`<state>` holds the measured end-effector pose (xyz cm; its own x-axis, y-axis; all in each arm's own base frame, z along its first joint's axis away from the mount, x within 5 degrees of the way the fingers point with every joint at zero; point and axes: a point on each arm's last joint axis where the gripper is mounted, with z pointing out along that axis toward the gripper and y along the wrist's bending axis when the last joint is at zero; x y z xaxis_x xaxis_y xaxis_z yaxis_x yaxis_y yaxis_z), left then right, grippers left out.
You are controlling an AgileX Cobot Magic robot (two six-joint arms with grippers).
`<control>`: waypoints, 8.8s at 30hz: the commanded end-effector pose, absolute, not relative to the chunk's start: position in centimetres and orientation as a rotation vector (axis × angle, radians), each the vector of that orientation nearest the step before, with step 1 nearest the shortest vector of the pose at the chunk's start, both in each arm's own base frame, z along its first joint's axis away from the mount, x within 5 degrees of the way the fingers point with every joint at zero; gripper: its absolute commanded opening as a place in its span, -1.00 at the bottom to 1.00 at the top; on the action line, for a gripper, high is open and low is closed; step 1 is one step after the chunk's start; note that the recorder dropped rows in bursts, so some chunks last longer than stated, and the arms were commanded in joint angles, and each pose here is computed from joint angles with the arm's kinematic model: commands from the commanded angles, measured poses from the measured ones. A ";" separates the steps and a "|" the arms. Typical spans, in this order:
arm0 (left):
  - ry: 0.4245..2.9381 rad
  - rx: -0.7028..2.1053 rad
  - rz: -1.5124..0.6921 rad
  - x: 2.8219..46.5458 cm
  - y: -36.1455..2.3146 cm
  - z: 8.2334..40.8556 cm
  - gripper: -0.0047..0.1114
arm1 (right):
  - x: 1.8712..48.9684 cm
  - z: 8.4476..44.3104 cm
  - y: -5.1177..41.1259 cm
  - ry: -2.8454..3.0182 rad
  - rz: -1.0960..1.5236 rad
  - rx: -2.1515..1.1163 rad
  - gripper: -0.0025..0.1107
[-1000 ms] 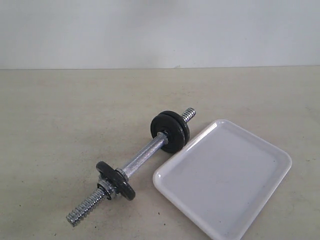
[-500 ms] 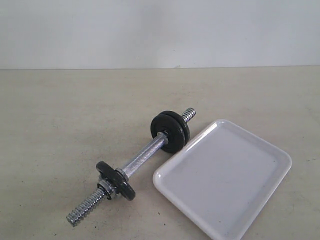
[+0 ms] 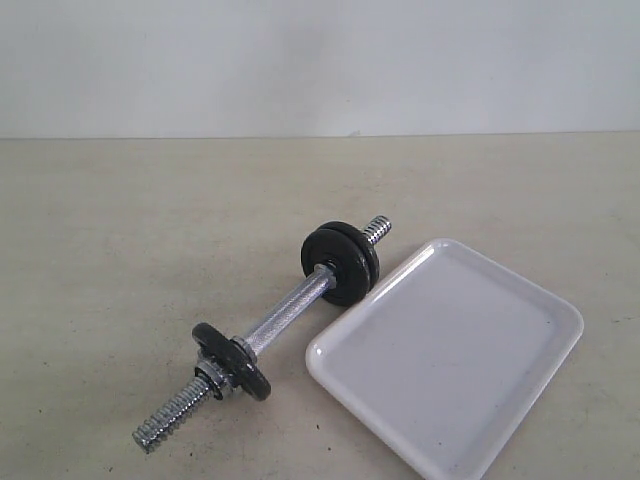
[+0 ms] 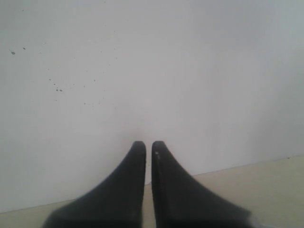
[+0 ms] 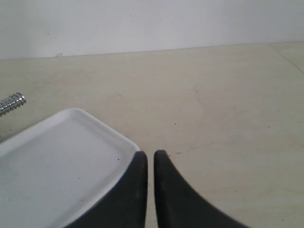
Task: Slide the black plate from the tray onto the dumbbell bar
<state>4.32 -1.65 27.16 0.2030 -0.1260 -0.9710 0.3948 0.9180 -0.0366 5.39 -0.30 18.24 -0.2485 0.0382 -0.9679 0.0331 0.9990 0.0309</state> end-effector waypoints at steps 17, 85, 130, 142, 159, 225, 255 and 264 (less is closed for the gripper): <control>1.321 0.229 -0.389 4.2 -1.7 27.0 -0.84 | 5.4 18.3 -0.3 1.820 -0.019 0.031 -0.89; 1.317 0.243 -0.370 4.2 -1.7 27.0 -0.84 | 5.3 18.2 0.2 1.827 -0.024 -0.079 -0.89; 1.482 0.396 -0.283 4.3 -2.1 25.2 -0.84 | 5.3 18.2 0.2 1.827 -0.024 -0.079 -0.89; 1.552 0.326 -0.200 5.2 -1.8 21.1 -0.84 | 5.3 18.2 0.2 1.827 -0.024 -0.079 -0.89; 1.818 0.162 -0.041 5.3 -0.7 18.2 -0.84 | 5.3 18.2 0.2 1.827 -0.024 -0.079 -0.89; 1.818 0.108 0.007 5.4 -0.3 18.3 -0.84 | 5.4 18.3 0.1 1.823 -0.017 -0.059 -0.89; 1.816 0.108 0.007 5.4 -0.3 18.3 -0.84 | 5.4 18.3 0.1 1.823 -0.010 -0.051 -0.89; 1.816 0.108 0.007 5.4 -0.3 18.3 -0.84 | 5.4 18.3 0.1 1.823 -0.010 -0.051 -0.89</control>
